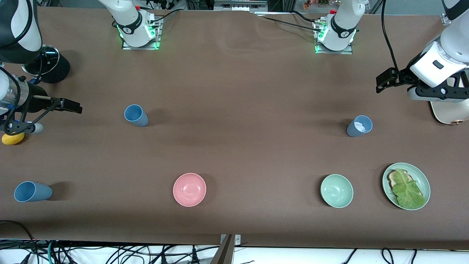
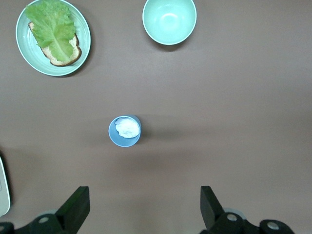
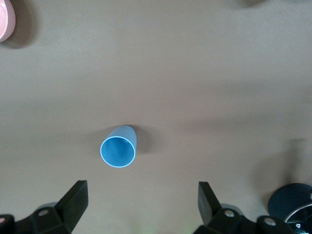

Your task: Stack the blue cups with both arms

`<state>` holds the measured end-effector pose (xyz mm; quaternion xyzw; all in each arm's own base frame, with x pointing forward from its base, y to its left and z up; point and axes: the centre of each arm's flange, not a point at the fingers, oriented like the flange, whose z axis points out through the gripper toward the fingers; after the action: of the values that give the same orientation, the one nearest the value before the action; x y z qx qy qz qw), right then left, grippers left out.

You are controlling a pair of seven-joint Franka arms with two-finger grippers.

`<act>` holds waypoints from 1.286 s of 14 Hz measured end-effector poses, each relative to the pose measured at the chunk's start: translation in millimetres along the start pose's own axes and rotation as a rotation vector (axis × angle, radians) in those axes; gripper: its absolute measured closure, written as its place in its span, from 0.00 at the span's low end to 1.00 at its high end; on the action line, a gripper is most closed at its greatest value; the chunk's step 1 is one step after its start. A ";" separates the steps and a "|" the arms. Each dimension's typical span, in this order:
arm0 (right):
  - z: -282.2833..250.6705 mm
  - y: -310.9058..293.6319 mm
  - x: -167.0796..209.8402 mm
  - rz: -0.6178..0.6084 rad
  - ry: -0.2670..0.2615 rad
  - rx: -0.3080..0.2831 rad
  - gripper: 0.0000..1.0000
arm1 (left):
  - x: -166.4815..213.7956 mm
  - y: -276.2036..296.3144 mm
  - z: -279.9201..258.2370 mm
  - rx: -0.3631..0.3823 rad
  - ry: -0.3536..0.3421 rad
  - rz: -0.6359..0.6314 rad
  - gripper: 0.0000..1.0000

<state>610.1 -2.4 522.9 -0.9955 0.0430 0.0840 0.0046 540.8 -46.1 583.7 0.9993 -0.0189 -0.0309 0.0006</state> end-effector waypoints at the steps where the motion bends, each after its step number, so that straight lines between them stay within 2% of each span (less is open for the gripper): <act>1: 0.1 0.0 0.4 0.000 0.002 0.000 0.00 | 0.0 -0.1 0.4 0.000 -0.001 -0.005 0.00; 18: 1.5 -1.1 1.2 -0.002 0.003 0.000 0.00 | 1.3 -5.7 3.0 -0.001 -0.006 -0.021 0.00</act>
<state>611.1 -1.4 521.2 -0.9957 0.0421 0.0825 0.0045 542.2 -40.4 580.7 0.9994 -0.0085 -0.0341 0.0007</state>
